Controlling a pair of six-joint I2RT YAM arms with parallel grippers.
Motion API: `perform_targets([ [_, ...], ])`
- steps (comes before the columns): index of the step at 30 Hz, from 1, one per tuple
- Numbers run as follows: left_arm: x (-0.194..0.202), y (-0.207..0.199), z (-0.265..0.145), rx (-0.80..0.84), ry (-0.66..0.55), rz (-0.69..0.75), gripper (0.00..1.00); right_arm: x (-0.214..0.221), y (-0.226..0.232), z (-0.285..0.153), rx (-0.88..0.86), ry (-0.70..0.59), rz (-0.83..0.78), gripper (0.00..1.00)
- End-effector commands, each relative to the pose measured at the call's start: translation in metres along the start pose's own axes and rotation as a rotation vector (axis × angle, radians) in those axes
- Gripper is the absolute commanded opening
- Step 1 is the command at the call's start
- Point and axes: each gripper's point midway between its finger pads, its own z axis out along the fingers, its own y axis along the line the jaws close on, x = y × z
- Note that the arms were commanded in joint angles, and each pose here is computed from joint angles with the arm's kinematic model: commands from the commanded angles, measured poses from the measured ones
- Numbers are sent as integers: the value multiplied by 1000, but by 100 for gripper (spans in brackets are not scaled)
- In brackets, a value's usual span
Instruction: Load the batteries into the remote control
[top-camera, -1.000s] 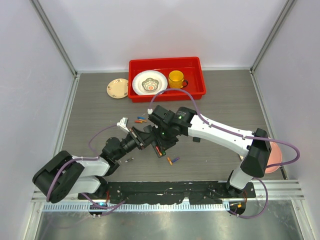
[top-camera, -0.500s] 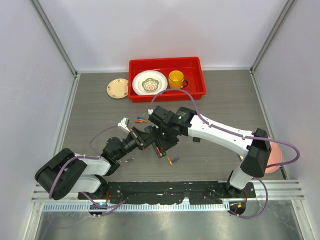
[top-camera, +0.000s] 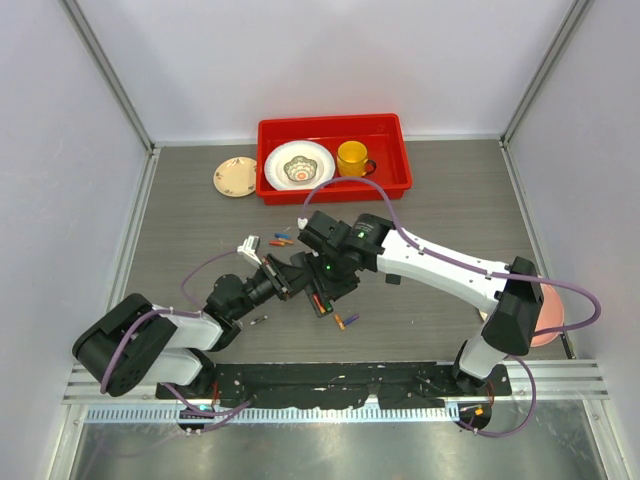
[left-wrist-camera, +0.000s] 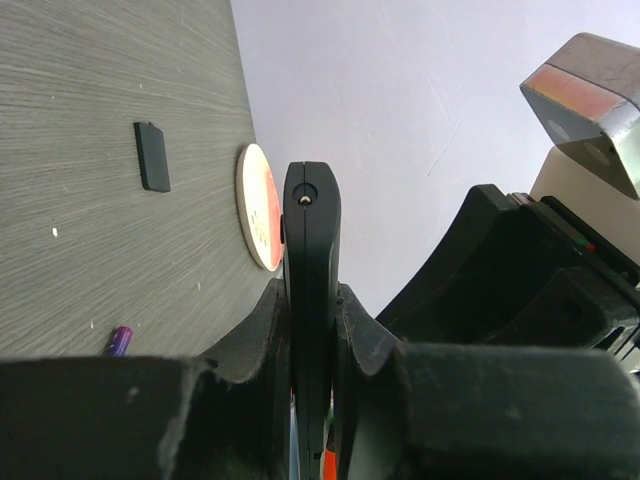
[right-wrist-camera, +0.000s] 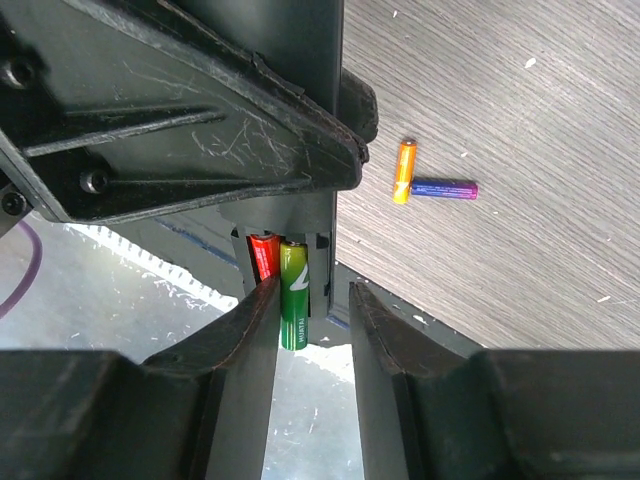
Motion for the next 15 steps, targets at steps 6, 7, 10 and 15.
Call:
perform_targets([
  [6,0,-63,-2,252,8,63,0,-15,8,-26,-54,-97,-3,41],
  [7,0,-62,-2,249,8,62,0,-16,8,-27,-56,-98,-3,41],
  [10,-1,-62,-2,247,5,63,0,-17,11,-30,-69,-108,-6,42],
  [15,-1,-62,-1,247,7,64,0,-17,13,-32,-82,-112,-7,44],
])
